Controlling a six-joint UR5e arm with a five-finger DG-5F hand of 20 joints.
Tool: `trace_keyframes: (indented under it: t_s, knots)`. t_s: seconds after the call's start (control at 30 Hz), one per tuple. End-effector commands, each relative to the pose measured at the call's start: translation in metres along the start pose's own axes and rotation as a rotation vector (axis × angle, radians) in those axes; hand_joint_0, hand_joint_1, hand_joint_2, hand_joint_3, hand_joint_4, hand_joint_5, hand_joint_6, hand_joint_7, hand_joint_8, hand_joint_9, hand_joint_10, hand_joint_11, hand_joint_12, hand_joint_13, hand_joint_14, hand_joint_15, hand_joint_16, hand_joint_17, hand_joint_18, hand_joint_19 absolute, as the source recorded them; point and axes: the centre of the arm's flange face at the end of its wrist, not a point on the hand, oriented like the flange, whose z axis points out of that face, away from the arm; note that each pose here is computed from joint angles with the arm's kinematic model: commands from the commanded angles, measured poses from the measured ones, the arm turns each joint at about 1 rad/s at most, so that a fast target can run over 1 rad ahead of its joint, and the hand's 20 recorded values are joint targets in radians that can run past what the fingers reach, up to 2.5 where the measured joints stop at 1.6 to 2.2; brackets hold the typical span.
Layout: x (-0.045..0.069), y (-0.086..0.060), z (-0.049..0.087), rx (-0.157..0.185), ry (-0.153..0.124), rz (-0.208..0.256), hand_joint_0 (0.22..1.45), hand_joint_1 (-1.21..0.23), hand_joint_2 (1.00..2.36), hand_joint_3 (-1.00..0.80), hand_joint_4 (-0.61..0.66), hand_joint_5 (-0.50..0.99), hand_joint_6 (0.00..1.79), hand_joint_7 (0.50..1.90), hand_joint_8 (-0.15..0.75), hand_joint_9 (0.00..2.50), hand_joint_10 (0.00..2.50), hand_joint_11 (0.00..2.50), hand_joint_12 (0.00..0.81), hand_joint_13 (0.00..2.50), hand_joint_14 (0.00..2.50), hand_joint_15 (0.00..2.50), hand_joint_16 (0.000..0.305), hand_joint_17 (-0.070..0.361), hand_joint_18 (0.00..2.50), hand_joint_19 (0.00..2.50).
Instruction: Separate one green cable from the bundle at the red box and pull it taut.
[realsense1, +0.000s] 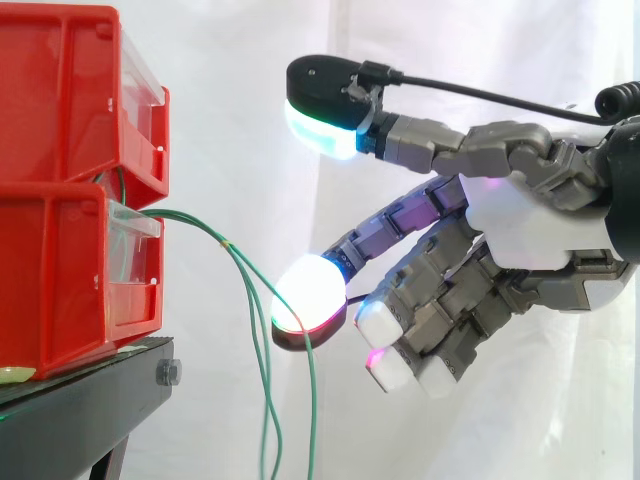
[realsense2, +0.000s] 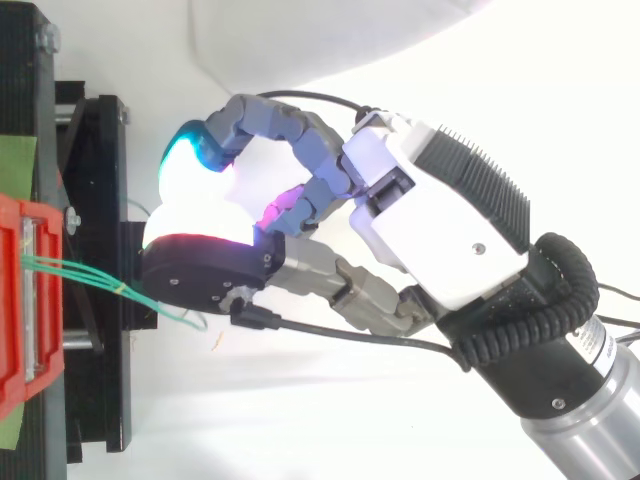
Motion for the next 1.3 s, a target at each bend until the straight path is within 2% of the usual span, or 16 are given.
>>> trace_keyframes:
  t_s: [0.0, 0.03, 0.07, 0.17, 0.23, 0.27, 0.3, 0.47, 0.57, 0.67, 0.9, 0.93, 0.97, 1.0, 1.1, 1.27]
  knots:
    - [-0.002, -0.001, 0.003, 0.001, -0.003, 0.084, 0.37, -0.24, 1.0, -0.5, 0.35, 0.04, 0.51, 0.96, 0.313, 1.59, 0.01, 0.25, 0.473, 1.3, 0.02, 0.54, 0.103, 0.231, 1.27, 0.45]
    - [-0.002, -0.001, 0.004, 0.0, -0.006, 0.102, 0.37, -0.25, 1.0, -0.5, 0.36, 0.04, 0.51, 0.97, 0.306, 1.59, 0.01, 0.25, 0.473, 1.3, 0.02, 0.54, 0.103, 0.231, 1.27, 0.45]
    - [-0.002, 0.0, 0.005, -0.006, -0.011, 0.141, 0.37, -0.25, 1.0, -0.5, 0.36, 0.04, 0.51, 0.97, 0.31, 1.59, 0.01, 0.25, 0.473, 1.3, 0.02, 0.54, 0.103, 0.231, 1.27, 0.45]
    - [0.003, 0.005, 0.006, -0.028, -0.027, 0.197, 0.37, -0.25, 1.0, -0.5, 0.36, 0.04, 0.51, 0.97, 0.314, 1.59, 0.01, 0.24, 0.474, 1.3, 0.02, 0.54, 0.102, 0.23, 1.27, 0.45]
    - [0.008, 0.005, 0.006, -0.045, -0.039, 0.201, 0.37, -0.25, 1.0, -0.5, 0.35, 0.04, 0.51, 0.97, 0.31, 1.59, 0.01, 0.25, 0.473, 1.3, 0.02, 0.54, 0.103, 0.231, 1.27, 0.45]
    - [0.009, 0.003, 0.006, -0.048, -0.041, 0.2, 0.37, -0.25, 1.0, -0.5, 0.36, 0.04, 0.51, 0.97, 0.306, 1.59, 0.01, 0.25, 0.471, 1.3, 0.02, 0.54, 0.103, 0.231, 1.27, 0.45]
    - [0.017, -0.011, 0.003, -0.065, -0.051, 0.222, 0.37, -0.25, 1.0, -0.5, 0.36, 0.04, 0.51, 0.97, 0.31, 1.59, 0.01, 0.25, 0.475, 1.3, 0.02, 0.54, 0.103, 0.231, 1.26, 0.44]
    - [0.029, -0.035, -0.001, -0.101, -0.074, 0.357, 0.37, -0.25, 1.0, -0.5, 0.35, 0.04, 0.51, 0.97, 0.308, 1.58, 0.01, 0.24, 0.474, 1.29, 0.02, 0.54, 0.103, 0.231, 1.26, 0.45]
    - [0.03, -0.041, -0.002, -0.105, -0.072, 0.365, 0.37, -0.25, 1.0, -0.5, 0.35, 0.04, 0.51, 0.97, 0.311, 1.58, 0.01, 0.24, 0.471, 1.29, 0.02, 0.54, 0.103, 0.231, 1.27, 0.46]
    - [0.031, -0.042, -0.003, -0.109, -0.055, 0.346, 0.37, -0.25, 1.0, -0.5, 0.34, 0.04, 0.51, 0.98, 0.309, 1.58, 0.01, 0.24, 0.477, 1.29, 0.02, 0.53, 0.103, 0.232, 1.28, 0.45]
    - [0.031, -0.042, -0.003, -0.113, -0.049, 0.377, 0.37, -0.25, 1.0, -0.5, 0.3, 0.04, 0.51, 0.99, 0.317, 1.57, 0.01, 0.24, 0.479, 1.29, 0.02, 0.55, 0.105, 0.236, 1.34, 0.45]
    - [0.031, -0.041, -0.003, -0.114, -0.049, 0.386, 0.37, -0.25, 1.0, -0.5, 0.3, 0.04, 0.51, 1.0, 0.318, 1.56, 0.01, 0.24, 0.477, 1.29, 0.02, 0.54, 0.105, 0.236, 1.34, 0.44]
    - [0.031, -0.04, -0.003, -0.119, -0.05, 0.431, 0.37, -0.25, 1.0, -0.5, 0.31, 0.04, 0.51, 0.99, 0.319, 1.56, 0.01, 0.25, 0.479, 1.29, 0.02, 0.55, 0.105, 0.236, 1.34, 0.44]
    - [0.031, -0.04, -0.003, -0.121, -0.05, 0.453, 0.37, -0.25, 1.0, -0.5, 0.31, 0.04, 0.51, 1.0, 0.318, 1.56, 0.01, 0.24, 0.479, 1.3, 0.02, 0.55, 0.105, 0.236, 1.35, 0.45]
    - [0.031, -0.04, -0.003, -0.122, -0.048, 0.482, 0.37, -0.25, 1.0, -0.5, 0.3, 0.04, 0.51, 1.01, 0.325, 1.61, 0.01, 0.31, 0.48, 1.32, 0.02, 0.58, 0.105, 0.237, 1.39, 0.45]
    - [0.033, -0.039, -0.005, -0.123, -0.043, 0.489, 0.37, -0.25, 1.0, -0.5, 0.29, 0.04, 0.51, 1.03, 0.328, 1.73, 0.02, 0.53, 0.493, 1.46, 0.02, 0.71, 0.108, 0.243, 1.55, 0.46]
